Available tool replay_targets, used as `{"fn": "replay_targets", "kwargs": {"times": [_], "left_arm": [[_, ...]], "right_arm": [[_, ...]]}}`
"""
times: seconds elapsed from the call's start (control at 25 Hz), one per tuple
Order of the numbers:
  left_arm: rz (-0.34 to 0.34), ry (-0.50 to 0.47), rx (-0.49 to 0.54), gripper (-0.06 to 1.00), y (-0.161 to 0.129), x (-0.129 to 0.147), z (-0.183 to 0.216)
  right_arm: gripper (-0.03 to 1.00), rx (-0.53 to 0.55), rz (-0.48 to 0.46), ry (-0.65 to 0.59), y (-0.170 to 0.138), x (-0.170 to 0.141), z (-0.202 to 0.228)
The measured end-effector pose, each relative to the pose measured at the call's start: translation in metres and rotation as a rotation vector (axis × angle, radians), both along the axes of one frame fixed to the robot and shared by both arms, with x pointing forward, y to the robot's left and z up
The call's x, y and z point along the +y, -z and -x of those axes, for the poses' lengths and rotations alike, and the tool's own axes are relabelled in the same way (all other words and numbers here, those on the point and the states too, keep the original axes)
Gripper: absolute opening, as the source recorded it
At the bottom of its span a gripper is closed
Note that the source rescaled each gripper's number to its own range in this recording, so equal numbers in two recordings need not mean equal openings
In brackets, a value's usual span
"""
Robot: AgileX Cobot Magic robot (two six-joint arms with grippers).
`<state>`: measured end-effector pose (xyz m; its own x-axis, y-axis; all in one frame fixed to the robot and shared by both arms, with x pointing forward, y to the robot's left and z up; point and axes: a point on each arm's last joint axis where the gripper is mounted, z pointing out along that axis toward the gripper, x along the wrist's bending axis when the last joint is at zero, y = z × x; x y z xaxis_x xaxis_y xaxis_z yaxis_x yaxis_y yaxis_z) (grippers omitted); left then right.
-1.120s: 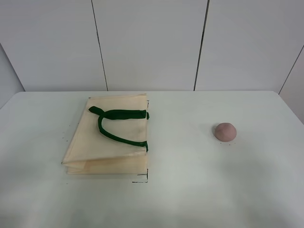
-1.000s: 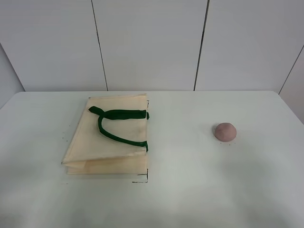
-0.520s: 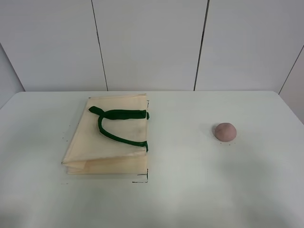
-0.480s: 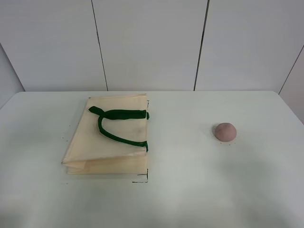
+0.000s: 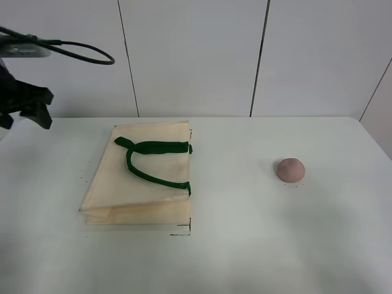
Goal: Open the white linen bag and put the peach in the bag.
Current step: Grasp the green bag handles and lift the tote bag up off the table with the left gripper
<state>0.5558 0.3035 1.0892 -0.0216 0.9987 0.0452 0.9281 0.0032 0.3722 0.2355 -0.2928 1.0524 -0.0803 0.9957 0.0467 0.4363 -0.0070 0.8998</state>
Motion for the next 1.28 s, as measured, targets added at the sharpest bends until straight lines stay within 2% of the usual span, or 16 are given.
{"fn": "replay_targets", "kwargs": {"times": [0.12, 0.24, 0.52, 0.64, 0.92, 1.28], "left_arm": [[0.032, -0.031, 0.100, 1.00, 0.028, -0.003, -0.043], [0.052, -0.055, 0.165, 1.00, 0.048, -0.015, -0.070], [0.085, 0.004, 0.186, 1.00, 0.084, -0.099, -0.098], [0.086, 0.024, 0.212, 1.00, 0.104, -0.123, -0.106], [0.043, 0.006, 0.275, 0.99, 0.152, -0.127, -0.120], [0.032, -0.010, 0.288, 0.99, 0.188, -0.129, -0.127]], "right_arm": [[1.00, 0.000, 0.000, 0.000, 0.000, 0.000, 0.000], [1.00, 0.000, 0.000, 0.000, 0.000, 0.000, 0.000], [1.00, 0.000, 0.000, 0.000, 0.000, 0.000, 0.000], [1.00, 0.000, 0.000, 0.000, 0.000, 0.000, 0.000], [1.00, 0.000, 0.000, 0.000, 0.000, 0.000, 0.000], [1.00, 0.000, 0.000, 0.000, 0.000, 0.000, 0.000]]}}
